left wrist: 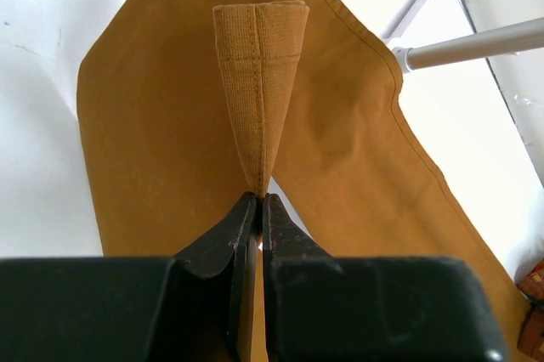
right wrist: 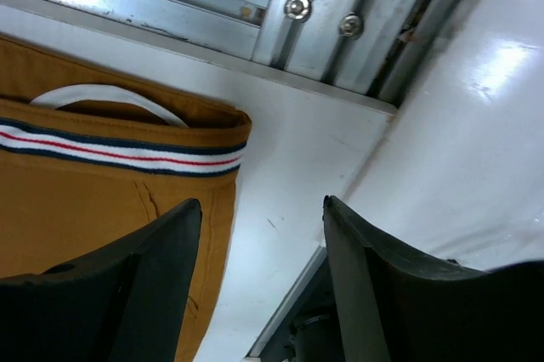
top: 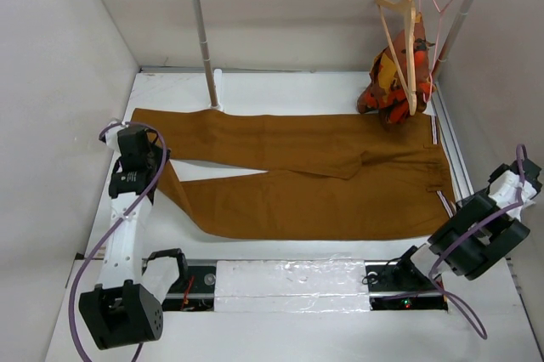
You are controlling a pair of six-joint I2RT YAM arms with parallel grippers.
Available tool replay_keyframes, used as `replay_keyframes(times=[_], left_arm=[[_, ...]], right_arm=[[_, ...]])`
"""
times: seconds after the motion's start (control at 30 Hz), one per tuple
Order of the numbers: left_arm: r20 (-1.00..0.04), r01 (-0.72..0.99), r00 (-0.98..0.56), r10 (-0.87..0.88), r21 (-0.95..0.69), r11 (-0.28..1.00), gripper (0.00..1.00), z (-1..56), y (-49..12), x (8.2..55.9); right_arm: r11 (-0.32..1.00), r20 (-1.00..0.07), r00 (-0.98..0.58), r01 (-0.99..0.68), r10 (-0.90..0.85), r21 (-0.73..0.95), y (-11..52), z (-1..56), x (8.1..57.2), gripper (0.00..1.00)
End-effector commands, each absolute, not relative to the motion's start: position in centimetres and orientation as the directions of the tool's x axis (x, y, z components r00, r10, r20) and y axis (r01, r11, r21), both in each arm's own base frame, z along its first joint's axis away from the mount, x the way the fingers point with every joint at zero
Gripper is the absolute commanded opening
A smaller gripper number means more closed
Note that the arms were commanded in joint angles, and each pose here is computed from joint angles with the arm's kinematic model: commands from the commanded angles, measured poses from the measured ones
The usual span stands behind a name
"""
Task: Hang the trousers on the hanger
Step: Fold the trousers at the center of the board.
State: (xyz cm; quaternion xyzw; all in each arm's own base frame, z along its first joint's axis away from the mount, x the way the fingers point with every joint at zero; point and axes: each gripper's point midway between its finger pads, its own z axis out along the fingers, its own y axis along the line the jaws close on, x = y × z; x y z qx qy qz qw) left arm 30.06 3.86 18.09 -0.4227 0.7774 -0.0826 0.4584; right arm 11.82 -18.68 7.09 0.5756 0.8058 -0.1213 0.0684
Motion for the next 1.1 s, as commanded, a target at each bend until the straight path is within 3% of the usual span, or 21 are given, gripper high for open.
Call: replay_keyframes(times=[0.0, 0.23, 0.33, 0.6, 0.67, 0.87, 0.9, 0.93, 1.07], left_arm=[[-0.650, -0.540, -0.192, -0.735, -0.556, 0.632, 0.00, 19.6, 3.5, 31.1], [-0.657, -0.566, -0.194, -0.728, -0.532, 0.630, 0.00, 18.5, 4.0, 30.8], [-0.656, -0.570, -0.191, -0.730, -0.531, 0.627, 0.00, 18.7, 4.2, 30.9], [-0.676, -0.614, -0.149, -0.722, -0.509, 0.603, 0.00, 18.6, 6.1, 30.6], [-0.688, -0.630, -0.137, -0.713, -0.494, 0.599, 0.00, 18.4, 6.6, 30.4], [-0.696, -0.654, -0.139, -0.705, -0.470, 0.593, 0.00, 17.1, 7.0, 30.0], [-0.696, -0.656, -0.141, -0.704, -0.467, 0.593, 0.00, 16.9, 7.1, 30.0], [-0.696, -0.656, -0.140, -0.704, -0.467, 0.593, 0.00, 16.9, 7.1, 30.1], [-0.701, -0.660, -0.142, -0.698, -0.458, 0.595, 0.00, 16.7, 7.2, 30.1]], right_arm=[[0.324, -0.245, -0.328, 0.944, 0.912, -0.061, -19.1, 5.4, 13.1, 0.65], [0.315, -0.210, -0.324, 0.946, 0.923, -0.075, -18.6, 2.1, 13.1, 0.62], [0.309, -0.241, -0.323, 0.946, 0.915, -0.096, -19.1, 2.3, 13.8, 0.60], [0.275, -0.287, -0.319, 0.944, 0.903, -0.185, -18.4, 2.6, 16.5, 0.47], [0.254, -0.303, -0.296, 0.952, 0.906, -0.172, -18.1, 2.8, 16.7, 0.37], [0.239, -0.319, -0.282, 0.956, 0.905, -0.170, -17.4, 2.9, 17.2, 0.29], [0.236, -0.317, -0.280, 0.957, 0.906, -0.171, -17.4, 2.9, 17.2, 0.19], [0.236, -0.317, -0.280, 0.957, 0.906, -0.171, -17.4, 2.9, 17.2, 0.19], [0.247, -0.306, -0.283, 0.957, 0.909, -0.150, -16.6, 2.7, 17.3, 0.01]])
